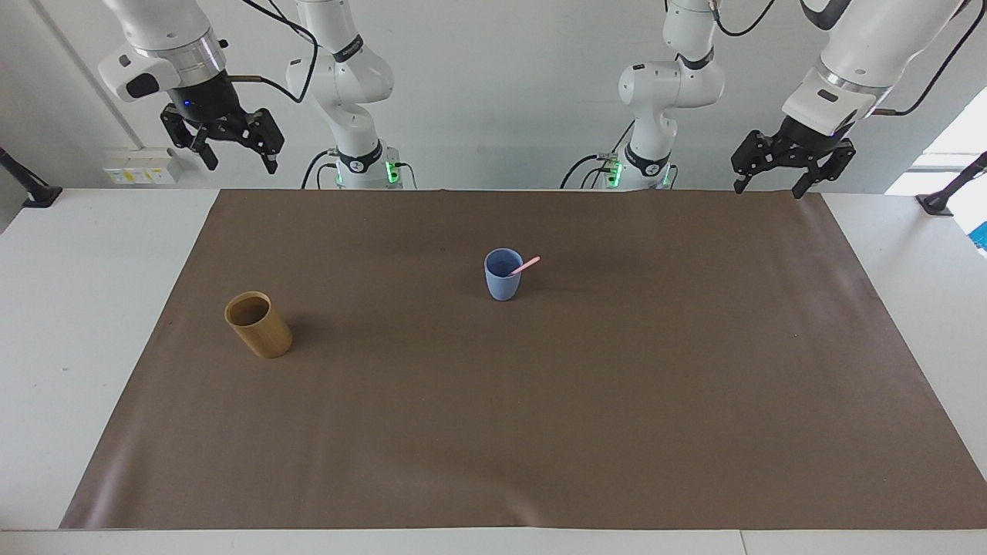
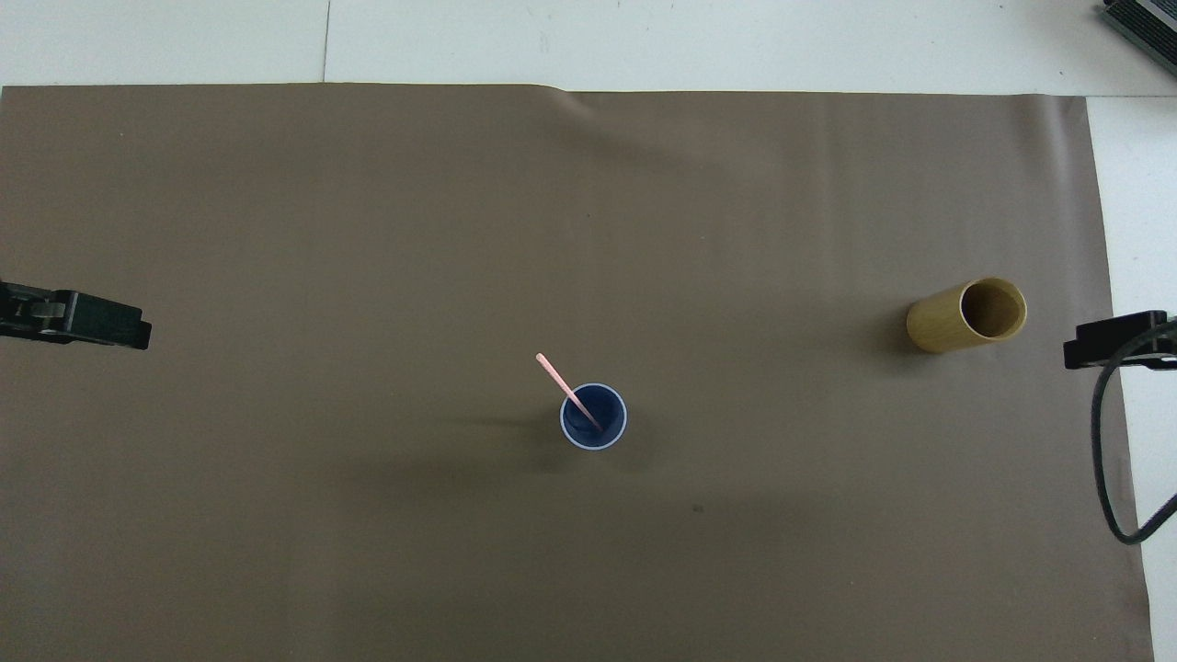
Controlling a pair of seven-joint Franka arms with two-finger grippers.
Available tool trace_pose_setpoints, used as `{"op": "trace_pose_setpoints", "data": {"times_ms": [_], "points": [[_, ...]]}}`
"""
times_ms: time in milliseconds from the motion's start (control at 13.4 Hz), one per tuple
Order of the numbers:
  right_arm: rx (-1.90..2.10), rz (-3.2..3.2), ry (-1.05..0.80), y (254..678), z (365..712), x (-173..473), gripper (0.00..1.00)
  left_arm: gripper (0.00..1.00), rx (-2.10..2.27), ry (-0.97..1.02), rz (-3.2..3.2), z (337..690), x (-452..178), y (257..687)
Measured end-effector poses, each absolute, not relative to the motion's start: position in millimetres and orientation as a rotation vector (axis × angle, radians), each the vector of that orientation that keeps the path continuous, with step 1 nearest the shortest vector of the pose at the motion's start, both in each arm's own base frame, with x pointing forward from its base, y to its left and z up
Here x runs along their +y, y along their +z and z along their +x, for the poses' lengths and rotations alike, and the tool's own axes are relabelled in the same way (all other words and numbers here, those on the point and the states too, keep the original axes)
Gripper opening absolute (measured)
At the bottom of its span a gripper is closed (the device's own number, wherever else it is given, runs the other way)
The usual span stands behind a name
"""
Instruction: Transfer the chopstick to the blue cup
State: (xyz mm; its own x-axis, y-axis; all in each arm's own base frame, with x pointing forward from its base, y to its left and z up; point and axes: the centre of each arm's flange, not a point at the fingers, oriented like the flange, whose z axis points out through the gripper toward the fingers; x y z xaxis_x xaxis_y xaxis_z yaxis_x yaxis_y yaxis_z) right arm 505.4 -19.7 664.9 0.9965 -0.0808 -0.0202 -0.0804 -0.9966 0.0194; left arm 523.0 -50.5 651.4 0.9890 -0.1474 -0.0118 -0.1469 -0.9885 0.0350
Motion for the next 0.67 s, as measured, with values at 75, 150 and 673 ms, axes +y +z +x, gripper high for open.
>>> {"op": "trace_pose_setpoints", "data": {"times_ms": [75,150,673], "points": [[-0.127,3.120,-0.033,664.9,505.4,-20.2,1.00,1.00,-0.229,-0.022,3.099,523.0,-50.5,651.4],[-0.128,3.119,-0.033,664.9,505.4,-20.6,1.00,1.00,-0.229,-0.022,3.099,523.1,-50.4,651.4],[-0.023,3.122,-0.033,664.9,505.4,-21.5,1.00,1.00,-0.229,-0.022,3.099,523.1,-50.3,651.4]]}}
